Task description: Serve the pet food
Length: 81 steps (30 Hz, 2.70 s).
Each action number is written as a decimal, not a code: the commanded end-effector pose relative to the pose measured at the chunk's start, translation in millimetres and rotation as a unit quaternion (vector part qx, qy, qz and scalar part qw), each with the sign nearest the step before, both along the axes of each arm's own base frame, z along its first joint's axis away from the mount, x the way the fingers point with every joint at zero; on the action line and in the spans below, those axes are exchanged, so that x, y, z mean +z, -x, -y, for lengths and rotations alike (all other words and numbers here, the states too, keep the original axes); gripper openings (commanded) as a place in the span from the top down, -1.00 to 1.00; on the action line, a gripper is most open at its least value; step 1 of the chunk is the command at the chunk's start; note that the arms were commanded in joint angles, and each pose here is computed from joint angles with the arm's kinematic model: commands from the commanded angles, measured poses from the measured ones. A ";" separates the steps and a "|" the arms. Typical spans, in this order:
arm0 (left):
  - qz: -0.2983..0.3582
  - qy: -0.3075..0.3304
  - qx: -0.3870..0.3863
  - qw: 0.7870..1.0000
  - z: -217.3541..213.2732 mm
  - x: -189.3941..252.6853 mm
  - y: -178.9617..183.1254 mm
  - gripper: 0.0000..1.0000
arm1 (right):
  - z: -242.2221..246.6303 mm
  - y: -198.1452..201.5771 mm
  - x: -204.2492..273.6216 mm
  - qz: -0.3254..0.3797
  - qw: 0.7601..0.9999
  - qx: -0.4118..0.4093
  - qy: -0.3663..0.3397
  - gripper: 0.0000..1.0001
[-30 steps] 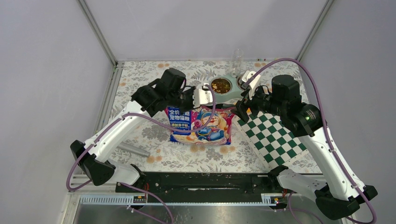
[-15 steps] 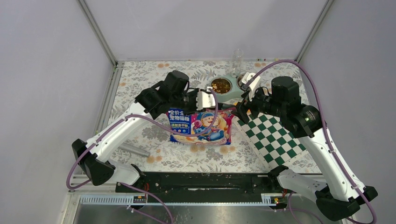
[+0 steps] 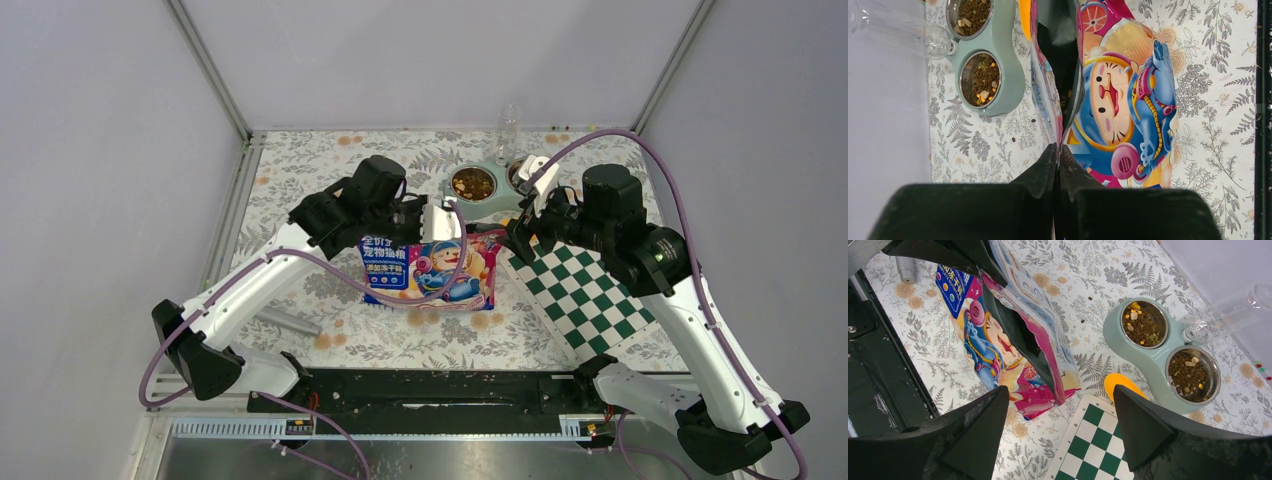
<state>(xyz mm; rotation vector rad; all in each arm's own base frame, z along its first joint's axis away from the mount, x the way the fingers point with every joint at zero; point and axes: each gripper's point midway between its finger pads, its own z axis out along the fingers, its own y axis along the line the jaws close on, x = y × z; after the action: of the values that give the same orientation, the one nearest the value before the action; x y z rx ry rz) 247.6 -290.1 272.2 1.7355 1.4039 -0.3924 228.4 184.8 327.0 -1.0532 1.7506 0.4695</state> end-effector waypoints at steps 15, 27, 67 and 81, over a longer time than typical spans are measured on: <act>0.033 0.008 0.062 0.998 -50.4 21.1 -18.6 0.68 | -4.9 17.3 -21.8 -0.047 0.976 0.161 0.135 -0.58; 0.030 -0.002 0.090 0.996 -87.7 4.3 -14.6 1.00 | -38.7 -14.7 -12.8 0.000 0.974 0.199 0.108 -0.45; 0.024 0.016 0.103 0.994 -86.0 11.1 -17.3 0.83 | -65.4 -19.9 -34.9 0.019 0.965 0.183 0.185 0.38; 0.022 0.016 0.106 0.994 -89.2 9.0 -16.0 0.83 | -74.7 -16.0 -36.2 0.012 0.960 0.198 0.200 0.97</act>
<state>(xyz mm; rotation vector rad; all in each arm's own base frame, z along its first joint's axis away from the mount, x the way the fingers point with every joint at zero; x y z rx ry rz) 258.9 -207.7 271.3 1.5834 1.5376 -0.2993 242.8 251.5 284.5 -1.7048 1.6816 0.3545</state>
